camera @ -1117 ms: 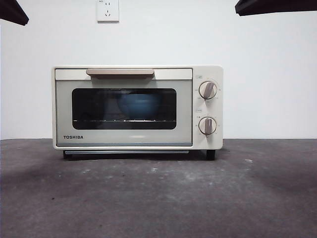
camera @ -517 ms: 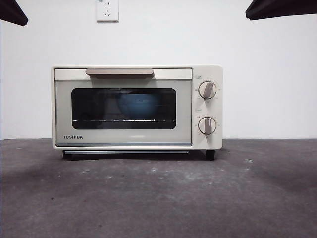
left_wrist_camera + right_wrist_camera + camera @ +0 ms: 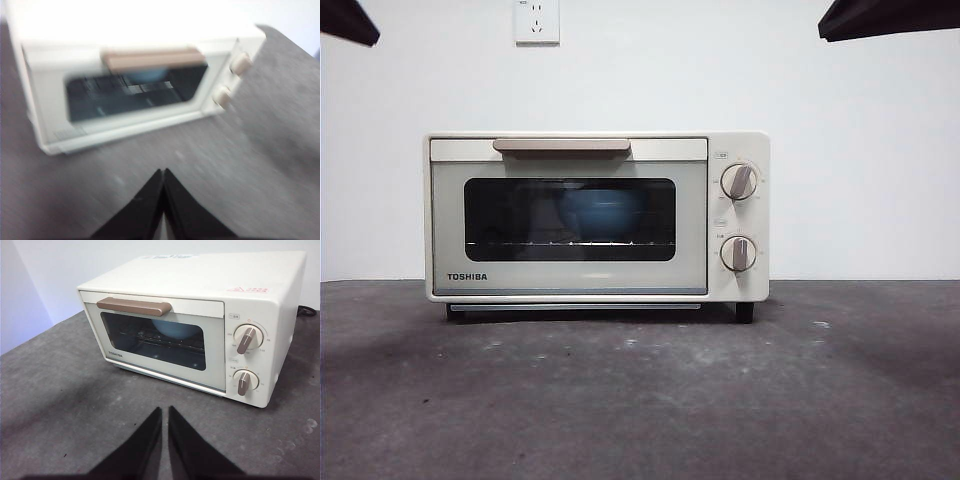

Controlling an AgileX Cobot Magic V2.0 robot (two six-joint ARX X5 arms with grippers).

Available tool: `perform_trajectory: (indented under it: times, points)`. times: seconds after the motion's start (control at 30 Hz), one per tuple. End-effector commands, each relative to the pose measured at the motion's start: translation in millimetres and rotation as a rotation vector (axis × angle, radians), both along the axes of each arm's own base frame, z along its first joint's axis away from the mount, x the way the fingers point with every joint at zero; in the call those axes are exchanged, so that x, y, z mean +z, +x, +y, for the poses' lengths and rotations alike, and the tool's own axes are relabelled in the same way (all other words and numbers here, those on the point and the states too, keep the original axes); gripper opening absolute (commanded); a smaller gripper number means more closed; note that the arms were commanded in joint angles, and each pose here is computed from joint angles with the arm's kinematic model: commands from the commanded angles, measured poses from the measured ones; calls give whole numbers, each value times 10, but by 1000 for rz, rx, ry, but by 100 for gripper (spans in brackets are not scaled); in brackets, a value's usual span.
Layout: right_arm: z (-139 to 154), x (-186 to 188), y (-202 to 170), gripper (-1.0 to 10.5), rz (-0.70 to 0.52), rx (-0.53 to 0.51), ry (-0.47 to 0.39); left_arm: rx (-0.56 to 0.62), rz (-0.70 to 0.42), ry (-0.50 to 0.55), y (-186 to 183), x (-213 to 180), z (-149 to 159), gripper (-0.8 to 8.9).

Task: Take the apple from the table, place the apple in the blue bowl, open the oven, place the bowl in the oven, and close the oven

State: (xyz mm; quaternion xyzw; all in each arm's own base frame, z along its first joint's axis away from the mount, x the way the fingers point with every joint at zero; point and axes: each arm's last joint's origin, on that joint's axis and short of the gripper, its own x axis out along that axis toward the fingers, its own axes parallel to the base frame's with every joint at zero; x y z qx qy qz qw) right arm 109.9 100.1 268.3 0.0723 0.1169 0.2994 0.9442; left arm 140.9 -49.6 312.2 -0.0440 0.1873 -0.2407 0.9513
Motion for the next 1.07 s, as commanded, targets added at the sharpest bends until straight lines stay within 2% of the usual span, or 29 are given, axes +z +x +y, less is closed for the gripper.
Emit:
perform_trajectory:
  times: [0.03, 0.2, 0.4, 0.6, 1.07]
  points:
    - [10, 7, -1, 5, -12, 4, -1, 82, -143, 76, 8, 50, 88, 7]
    - [10, 7, -1, 5, -12, 4, -1, 229, -325, 72, -136, -113, 313, 7]
    - [10, 7, -1, 5, -12, 4, -1, 424, -436, 109, -369, -533, 496, 7]
    - [10, 7, -1, 5, -12, 4, -1, 495, -419, 122, -455, -970, 553, 7]
    - [10, 7, -1, 5, -12, 4, -1, 497, -269, 106, -443, -1577, 556, 7]
